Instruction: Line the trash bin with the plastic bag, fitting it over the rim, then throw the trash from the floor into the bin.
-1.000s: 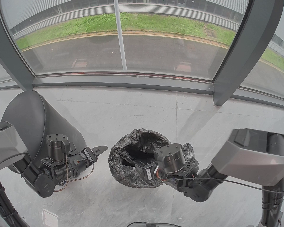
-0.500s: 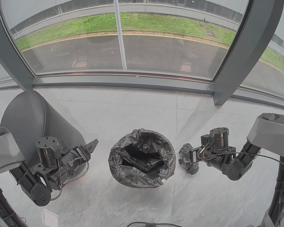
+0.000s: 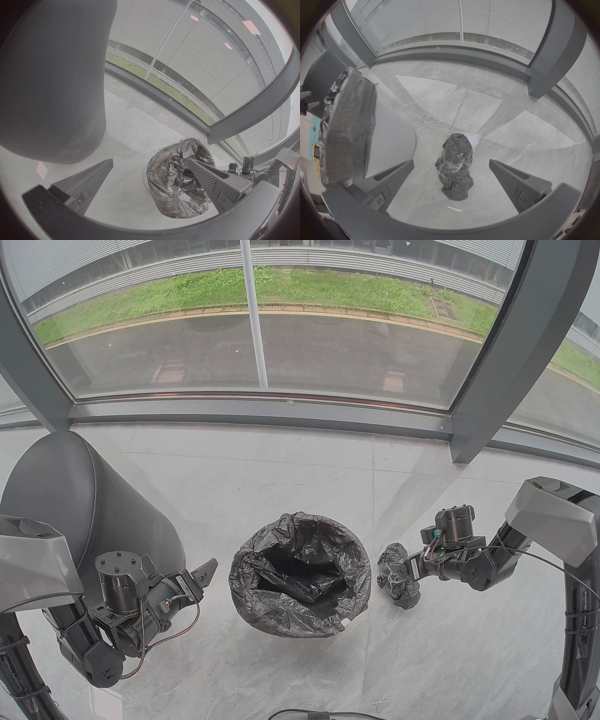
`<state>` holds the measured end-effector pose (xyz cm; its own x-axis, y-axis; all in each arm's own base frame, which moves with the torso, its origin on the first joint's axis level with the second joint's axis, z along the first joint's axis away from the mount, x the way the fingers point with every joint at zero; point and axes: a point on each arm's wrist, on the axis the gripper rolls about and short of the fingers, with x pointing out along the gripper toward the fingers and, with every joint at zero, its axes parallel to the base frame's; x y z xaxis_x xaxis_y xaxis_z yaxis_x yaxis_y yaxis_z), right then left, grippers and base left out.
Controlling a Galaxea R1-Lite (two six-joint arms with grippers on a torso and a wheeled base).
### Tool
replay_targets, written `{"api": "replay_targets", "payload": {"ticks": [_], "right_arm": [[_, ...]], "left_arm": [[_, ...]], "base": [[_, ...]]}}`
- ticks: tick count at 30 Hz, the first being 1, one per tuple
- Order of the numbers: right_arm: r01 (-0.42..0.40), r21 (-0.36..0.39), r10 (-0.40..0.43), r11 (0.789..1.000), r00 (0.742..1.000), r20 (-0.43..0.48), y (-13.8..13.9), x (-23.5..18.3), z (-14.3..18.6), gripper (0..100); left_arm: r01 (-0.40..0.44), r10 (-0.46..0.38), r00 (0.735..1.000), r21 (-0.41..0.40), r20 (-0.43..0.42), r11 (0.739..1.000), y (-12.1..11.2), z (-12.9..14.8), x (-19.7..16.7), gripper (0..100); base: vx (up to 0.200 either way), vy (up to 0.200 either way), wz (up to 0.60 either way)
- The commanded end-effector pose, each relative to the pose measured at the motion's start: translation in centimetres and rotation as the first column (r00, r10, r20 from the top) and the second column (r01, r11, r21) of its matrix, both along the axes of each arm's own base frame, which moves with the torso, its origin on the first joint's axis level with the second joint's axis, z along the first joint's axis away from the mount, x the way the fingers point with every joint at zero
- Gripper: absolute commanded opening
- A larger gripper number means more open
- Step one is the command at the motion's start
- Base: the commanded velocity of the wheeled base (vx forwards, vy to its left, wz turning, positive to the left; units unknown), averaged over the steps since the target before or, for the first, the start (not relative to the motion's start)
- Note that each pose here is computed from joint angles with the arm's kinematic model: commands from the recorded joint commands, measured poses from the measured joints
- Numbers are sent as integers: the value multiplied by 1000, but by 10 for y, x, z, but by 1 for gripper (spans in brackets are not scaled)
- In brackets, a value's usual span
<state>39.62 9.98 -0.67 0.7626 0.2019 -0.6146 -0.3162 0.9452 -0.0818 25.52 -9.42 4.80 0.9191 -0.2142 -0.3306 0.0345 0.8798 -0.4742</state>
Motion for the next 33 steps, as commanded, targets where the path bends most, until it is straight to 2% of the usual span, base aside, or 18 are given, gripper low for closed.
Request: {"api": "replay_targets", "payload": {"ticks": [1,7,15,21,25,33], "right_arm": [[11,-11,-12,1000,999,-49,-4,29,-29,100],[10,-10,-10,1000,997,-79,0,55,-43,100],[3,-29,-7,1000,988,-152,7,80,-33,100],[3,-40,-10,999,985,-173,16,106,-27,100],[0,-50,-11,999,977,-212,17,110,-32,100],[-2,-57,-11,998,973,-231,18,112,-41,100]], "left_arm": [[9,-8,999,20,-52,1000,-4,-19,2,100],[12,-11,999,23,-53,1000,-5,-27,3,100],[17,-15,998,27,-66,999,-6,-33,4,100],[17,-15,998,27,-66,999,-6,-34,5,100],[17,-15,998,27,-66,999,-6,-34,5,100],[22,-19,997,32,-78,999,-8,-38,5,100]], "base": [[0,0,0],[0,0,0],[0,0,0],[0,0,0],[0,0,0],[0,0,0]]}}
